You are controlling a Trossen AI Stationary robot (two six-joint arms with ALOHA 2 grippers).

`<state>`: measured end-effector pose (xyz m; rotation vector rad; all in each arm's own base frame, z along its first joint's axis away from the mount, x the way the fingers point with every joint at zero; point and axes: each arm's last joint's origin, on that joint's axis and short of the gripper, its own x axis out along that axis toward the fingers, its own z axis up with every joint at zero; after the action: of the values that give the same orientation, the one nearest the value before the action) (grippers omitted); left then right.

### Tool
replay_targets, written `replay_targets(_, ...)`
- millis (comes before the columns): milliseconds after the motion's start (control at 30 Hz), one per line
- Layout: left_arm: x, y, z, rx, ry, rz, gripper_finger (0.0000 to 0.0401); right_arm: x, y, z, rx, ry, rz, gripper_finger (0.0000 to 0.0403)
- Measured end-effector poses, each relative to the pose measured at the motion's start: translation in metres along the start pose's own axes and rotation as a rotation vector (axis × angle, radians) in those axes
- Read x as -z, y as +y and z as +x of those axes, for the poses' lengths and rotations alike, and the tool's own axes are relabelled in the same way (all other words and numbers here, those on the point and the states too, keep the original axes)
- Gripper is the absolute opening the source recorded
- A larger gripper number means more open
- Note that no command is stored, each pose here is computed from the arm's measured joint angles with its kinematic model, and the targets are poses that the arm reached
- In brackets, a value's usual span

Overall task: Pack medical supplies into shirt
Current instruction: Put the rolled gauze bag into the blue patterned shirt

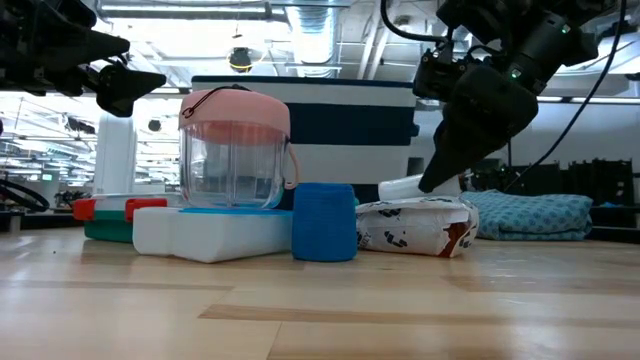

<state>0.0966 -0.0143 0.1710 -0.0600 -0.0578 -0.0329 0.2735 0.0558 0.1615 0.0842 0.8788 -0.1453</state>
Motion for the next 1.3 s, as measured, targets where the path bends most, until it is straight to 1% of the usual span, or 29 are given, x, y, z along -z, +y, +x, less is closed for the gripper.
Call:
replay_targets(200,0.0,0.0,0.0,0.0,0.0,0.0,0.0334,0.0,0.0,0.0,0.001,-0.003,0.0,0.0299)
replay_targets(367,0.0,0.0,0.0,0.0,0.0,0.0,0.0334,0.0,0.001,0.0,-0.02,0.004,0.009,0.027)
replay_targets(533,0.0,0.0,0.0,0.0,0.0,0.0,0.0334,0.001,0.003,-0.001,-0.03,0.006,0.003,0.0221)
replay_targets(867,0.0,0.0,0.0,0.0,0.0,0.0,0.0334,0.001,0.003,-0.001,-0.032,0.006,0.014,0.0097)
replay_targets(967,0.0,0.0,0.0,0.0,0.0,0.0,0.0334,0.0,0.004,-0.001,-0.034,-0.001,0.02,0.0072)
replay_targets(1067,0.0,0.0,0.0,0.0,0.0,0.0,0.0334,-0.005,0.005,-0.002,-0.044,-0.012,0.026,0.0062)
replay_targets(1133,0.0,0.0,0.0,0.0,0.0,0.0,0.0334,-0.014,0.007,-0.005,-0.057,-0.036,0.021,0.0061)
replay_targets(1300,0.0,0.0,0.0,0.0,0.0,0.0,0.0334,-0.043,0.008,-0.017,-0.047,-0.062,-0.057,0.0062)
